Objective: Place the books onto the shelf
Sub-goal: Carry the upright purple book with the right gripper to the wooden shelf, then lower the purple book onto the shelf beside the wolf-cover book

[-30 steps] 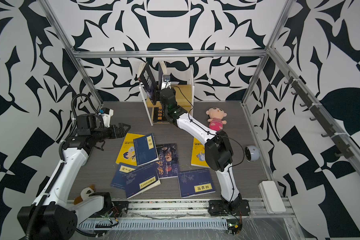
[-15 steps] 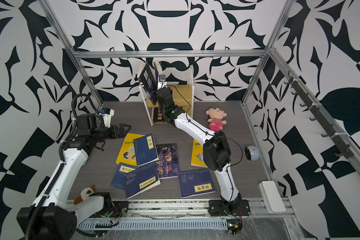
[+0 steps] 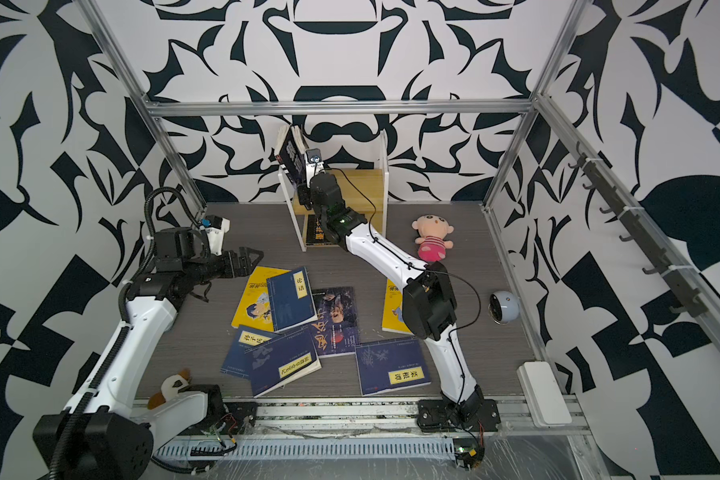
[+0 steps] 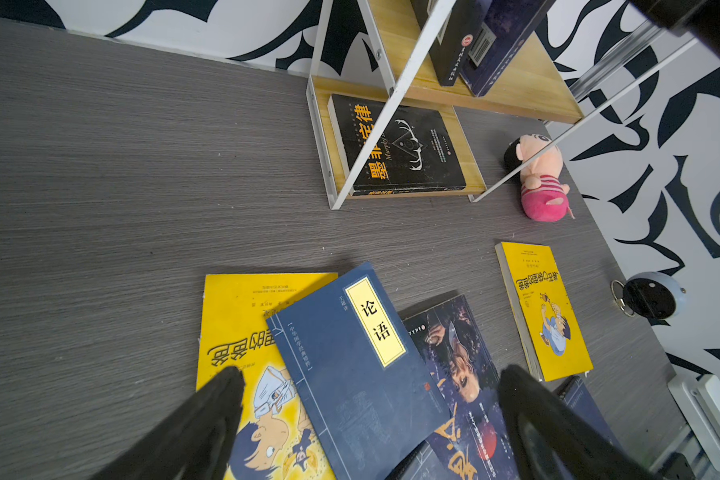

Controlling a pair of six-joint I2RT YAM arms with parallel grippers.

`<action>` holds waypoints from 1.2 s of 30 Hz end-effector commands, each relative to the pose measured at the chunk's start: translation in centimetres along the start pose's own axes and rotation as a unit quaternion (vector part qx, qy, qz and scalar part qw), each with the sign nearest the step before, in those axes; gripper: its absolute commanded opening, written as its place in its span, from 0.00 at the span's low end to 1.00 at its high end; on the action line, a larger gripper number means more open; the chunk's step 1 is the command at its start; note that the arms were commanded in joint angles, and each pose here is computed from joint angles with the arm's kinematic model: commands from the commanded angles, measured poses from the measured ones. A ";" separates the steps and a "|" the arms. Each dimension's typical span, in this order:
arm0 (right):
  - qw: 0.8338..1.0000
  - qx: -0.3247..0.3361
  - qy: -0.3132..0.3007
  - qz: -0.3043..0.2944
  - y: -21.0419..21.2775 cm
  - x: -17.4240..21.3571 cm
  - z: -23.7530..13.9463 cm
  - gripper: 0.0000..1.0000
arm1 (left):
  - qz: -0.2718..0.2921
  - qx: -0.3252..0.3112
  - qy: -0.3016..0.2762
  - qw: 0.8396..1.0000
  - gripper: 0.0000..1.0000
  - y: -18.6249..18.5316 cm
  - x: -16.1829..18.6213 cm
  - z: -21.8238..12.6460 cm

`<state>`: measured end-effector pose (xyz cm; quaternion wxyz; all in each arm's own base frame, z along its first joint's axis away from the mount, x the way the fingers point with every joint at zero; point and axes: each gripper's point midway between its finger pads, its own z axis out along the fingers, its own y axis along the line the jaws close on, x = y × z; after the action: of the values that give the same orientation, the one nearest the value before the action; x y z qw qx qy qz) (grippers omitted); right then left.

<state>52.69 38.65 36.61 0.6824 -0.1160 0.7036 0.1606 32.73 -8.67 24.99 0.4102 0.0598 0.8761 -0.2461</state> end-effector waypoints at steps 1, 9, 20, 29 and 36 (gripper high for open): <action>0.999 -0.018 -0.042 0.001 0.9 -4.5 -1.2 0.25 | 0.006 0.000 0.002 1.000 0.99 -0.2 0.2 -0.3; 0.999 -0.030 -0.029 -0.012 1.0 -4.4 -2.1 0.34 | 0.005 0.001 0.003 1.000 1.00 -0.2 0.2 -0.3; 0.996 -0.085 0.003 -0.022 2.2 -3.0 -4.6 0.45 | 0.004 0.002 0.006 1.000 0.99 -0.2 0.3 -0.1; 0.995 -0.091 0.025 -0.017 1.0 -1.7 -7.6 0.44 | -0.001 0.002 0.006 1.000 1.00 0.1 0.3 -0.1; 0.997 -0.045 0.068 0.017 -2.9 1.5 -6.1 0.33 | -0.003 0.006 0.005 1.000 0.99 0.0 0.3 0.0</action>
<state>47.25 35.35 34.71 0.6233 -0.1767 0.7376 0.1903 32.74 -8.57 24.91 0.4085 0.0576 0.8768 -0.2470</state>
